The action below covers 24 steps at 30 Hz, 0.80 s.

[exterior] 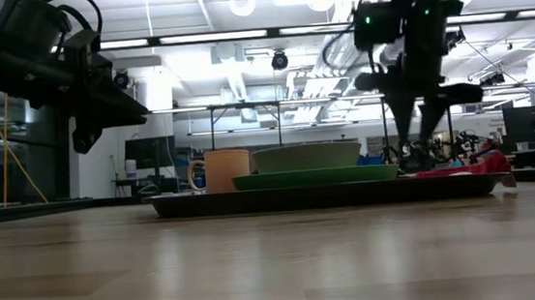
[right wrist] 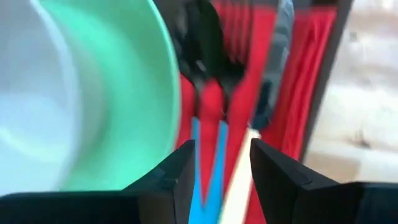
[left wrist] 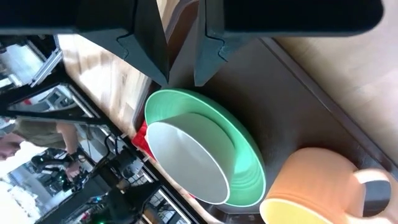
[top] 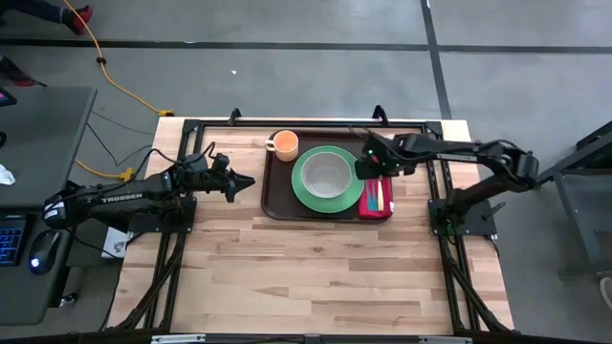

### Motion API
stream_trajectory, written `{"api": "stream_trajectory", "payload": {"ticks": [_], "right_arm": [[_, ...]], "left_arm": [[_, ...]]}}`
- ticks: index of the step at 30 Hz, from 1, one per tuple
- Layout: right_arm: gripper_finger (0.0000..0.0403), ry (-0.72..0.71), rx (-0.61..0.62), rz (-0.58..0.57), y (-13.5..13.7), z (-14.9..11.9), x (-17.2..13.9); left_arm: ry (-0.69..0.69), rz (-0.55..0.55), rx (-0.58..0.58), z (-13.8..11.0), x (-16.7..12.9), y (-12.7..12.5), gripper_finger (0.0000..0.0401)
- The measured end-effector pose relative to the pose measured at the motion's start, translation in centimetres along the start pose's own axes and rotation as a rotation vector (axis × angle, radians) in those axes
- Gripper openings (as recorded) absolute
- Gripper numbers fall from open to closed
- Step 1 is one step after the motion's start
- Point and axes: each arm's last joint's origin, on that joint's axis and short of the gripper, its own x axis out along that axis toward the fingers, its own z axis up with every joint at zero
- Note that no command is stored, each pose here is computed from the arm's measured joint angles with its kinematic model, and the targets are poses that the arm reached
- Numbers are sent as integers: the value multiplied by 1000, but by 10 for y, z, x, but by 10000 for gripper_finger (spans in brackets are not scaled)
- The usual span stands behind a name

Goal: Set up tray
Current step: Adjust the silverware on top of red table napkin on the brown tray

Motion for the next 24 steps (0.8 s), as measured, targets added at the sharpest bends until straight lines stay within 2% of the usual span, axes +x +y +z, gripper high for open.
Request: {"api": "stream_trajectory", "payload": {"ticks": [5,11,18,24], "right_arm": [[130,-108,-30,106,5,5,-13],[129,-168,-112,181,13,10,-16],[130,-193,-191,196,15,12,-16],[129,-182,-201,181,14,11,-15]], "left_arm": [[-4,-3,-46,0,0,0,106],[-10,-7,-91,1,0,-1,106],[-50,-35,-98,5,0,-3,106],[-88,-60,-129,8,0,-6,106]]}}
